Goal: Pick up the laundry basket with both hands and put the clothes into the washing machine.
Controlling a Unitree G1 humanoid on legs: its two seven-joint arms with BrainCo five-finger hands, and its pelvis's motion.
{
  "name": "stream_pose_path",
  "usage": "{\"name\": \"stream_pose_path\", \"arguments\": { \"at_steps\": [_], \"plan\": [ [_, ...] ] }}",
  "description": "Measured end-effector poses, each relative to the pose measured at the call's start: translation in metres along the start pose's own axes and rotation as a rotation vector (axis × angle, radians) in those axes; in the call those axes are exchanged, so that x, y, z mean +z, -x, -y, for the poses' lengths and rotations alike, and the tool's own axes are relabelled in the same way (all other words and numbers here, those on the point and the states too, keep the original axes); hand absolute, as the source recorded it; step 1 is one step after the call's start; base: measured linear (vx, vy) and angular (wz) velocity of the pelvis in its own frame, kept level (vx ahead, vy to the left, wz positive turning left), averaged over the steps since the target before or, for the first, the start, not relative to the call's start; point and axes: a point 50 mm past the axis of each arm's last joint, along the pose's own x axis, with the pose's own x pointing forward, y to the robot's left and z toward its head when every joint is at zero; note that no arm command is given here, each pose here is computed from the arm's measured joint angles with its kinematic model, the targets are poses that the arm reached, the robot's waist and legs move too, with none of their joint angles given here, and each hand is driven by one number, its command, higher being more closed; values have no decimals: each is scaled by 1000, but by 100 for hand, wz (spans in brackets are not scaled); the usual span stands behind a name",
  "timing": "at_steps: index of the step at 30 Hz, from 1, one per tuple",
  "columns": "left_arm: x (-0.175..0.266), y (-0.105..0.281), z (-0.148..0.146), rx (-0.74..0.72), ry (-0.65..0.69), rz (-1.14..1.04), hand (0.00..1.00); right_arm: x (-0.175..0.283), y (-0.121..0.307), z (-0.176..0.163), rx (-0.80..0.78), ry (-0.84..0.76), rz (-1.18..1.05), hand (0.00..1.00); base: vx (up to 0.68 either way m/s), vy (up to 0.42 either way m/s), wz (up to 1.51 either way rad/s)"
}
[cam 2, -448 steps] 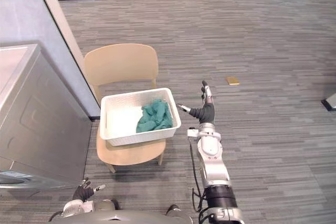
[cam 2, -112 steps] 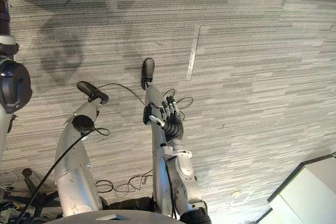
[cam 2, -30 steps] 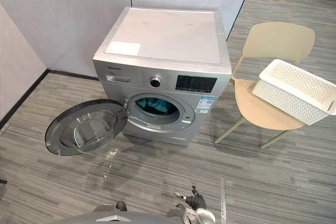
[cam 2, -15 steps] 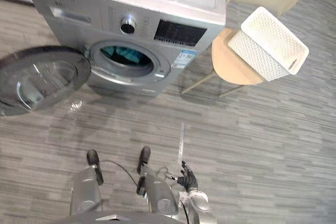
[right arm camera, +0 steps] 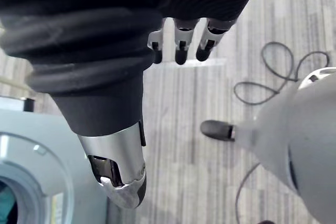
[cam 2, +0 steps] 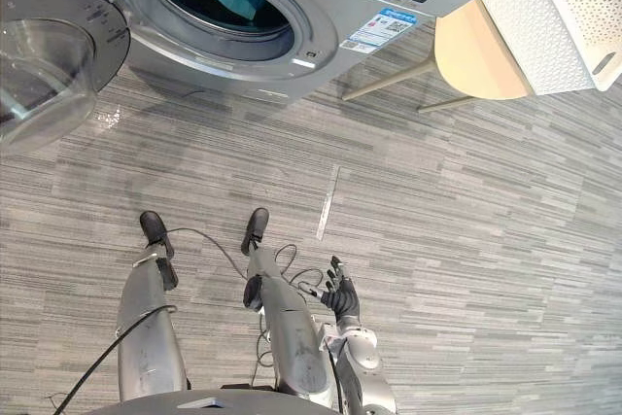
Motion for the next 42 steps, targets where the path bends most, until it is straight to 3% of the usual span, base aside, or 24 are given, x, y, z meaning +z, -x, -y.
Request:
{"name": "stream_pose_path", "arguments": {
  "at_steps": [4,10,13,16,22,26,36,42],
  "plan": [
    [-44,14,9,-124,-39,-113,0,0,1,3,12,13,-7,0,125,24,-16],
    [-98,47,74,-435,-224,-279,0,-5,2,13,39,84,-61,0,92,27,8],
    [-126,82,127,-676,-407,-322,0,-16,4,18,39,143,-115,0,92,84,15],
    [-145,133,175,-1004,-691,-234,0,-44,3,28,36,191,-266,0,73,106,14],
    [-87,164,211,-1112,-534,134,0,-70,14,36,43,223,-408,0,-3,80,-11],
    [-82,189,208,-1188,-480,228,0,-73,16,40,30,213,-424,0,-34,34,-22],
    [-166,256,174,-1295,-478,-78,0,-79,21,50,4,218,-462,0,11,8,-2],
    [-186,279,155,-1300,-457,-186,0,-80,22,54,-7,231,-481,0,73,25,4]
  ]
}}
